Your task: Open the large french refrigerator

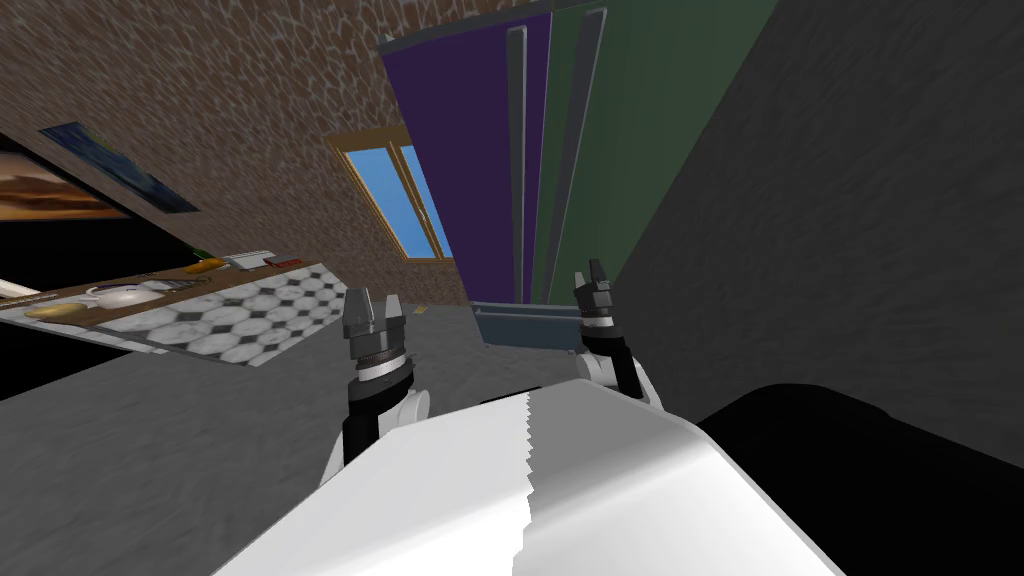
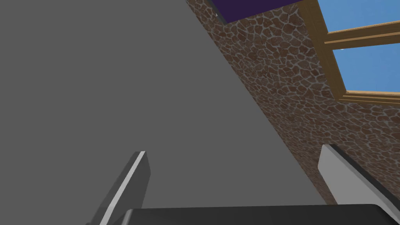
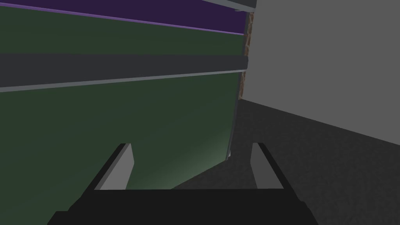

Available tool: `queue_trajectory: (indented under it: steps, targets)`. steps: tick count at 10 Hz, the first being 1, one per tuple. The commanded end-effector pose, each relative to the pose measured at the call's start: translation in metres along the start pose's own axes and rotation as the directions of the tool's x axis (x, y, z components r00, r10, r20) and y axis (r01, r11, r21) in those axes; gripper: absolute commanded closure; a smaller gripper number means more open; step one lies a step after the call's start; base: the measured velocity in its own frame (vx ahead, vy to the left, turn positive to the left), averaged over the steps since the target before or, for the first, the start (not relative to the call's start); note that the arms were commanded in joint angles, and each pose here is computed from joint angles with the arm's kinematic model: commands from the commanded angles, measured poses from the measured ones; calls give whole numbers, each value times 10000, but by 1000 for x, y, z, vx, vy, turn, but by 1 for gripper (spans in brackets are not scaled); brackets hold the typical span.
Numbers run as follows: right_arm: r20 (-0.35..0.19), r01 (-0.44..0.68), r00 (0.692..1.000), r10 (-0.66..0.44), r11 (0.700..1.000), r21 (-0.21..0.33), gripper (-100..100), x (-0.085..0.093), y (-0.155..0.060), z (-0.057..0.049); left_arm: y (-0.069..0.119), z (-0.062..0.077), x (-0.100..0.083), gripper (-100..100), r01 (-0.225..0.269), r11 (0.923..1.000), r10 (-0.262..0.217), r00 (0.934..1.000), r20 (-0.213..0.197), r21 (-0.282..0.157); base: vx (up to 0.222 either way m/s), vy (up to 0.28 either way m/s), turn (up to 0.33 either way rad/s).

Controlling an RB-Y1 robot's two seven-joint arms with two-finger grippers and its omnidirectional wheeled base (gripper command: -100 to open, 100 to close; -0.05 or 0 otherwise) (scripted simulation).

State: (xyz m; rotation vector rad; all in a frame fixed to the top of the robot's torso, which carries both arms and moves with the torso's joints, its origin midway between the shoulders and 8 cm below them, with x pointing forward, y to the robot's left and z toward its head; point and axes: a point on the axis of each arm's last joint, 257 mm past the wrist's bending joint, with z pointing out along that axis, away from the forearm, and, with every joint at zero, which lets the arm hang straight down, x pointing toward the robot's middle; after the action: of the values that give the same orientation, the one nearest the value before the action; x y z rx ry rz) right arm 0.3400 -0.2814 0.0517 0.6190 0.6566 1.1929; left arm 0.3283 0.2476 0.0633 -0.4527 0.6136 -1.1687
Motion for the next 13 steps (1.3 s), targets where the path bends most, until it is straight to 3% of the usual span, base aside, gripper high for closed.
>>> queue_trajectory:
  steps: [1, 9, 10, 13]
  targets:
    - [0, 0, 10000, 0, 10000, 0, 0, 0, 0, 0, 0, 0, 0, 0, 0, 10000, 0, 10000, 0, 0, 0, 0, 0]
    - [0, 0, 10000, 0, 10000, -4, 0, 0, 0, 0, 0, 0, 0, 0, 0, 10000, 0, 10000, 1, 4, 0, 0, 0]
    - [-358, 301, 9989, -300, 9995, 17, -100, 5, -3, 0, 0, 0, 0, 0, 0, 10000, 0, 10000, 1, 4, 11, 12, 2]
    - [-1096, 1243, 9864, -1225, 9922, 103, -100, 15, -15, -1, 0, 0, 0, 0, 0, 10000, 0, 10000, 0, -3, 22, 28, 2]
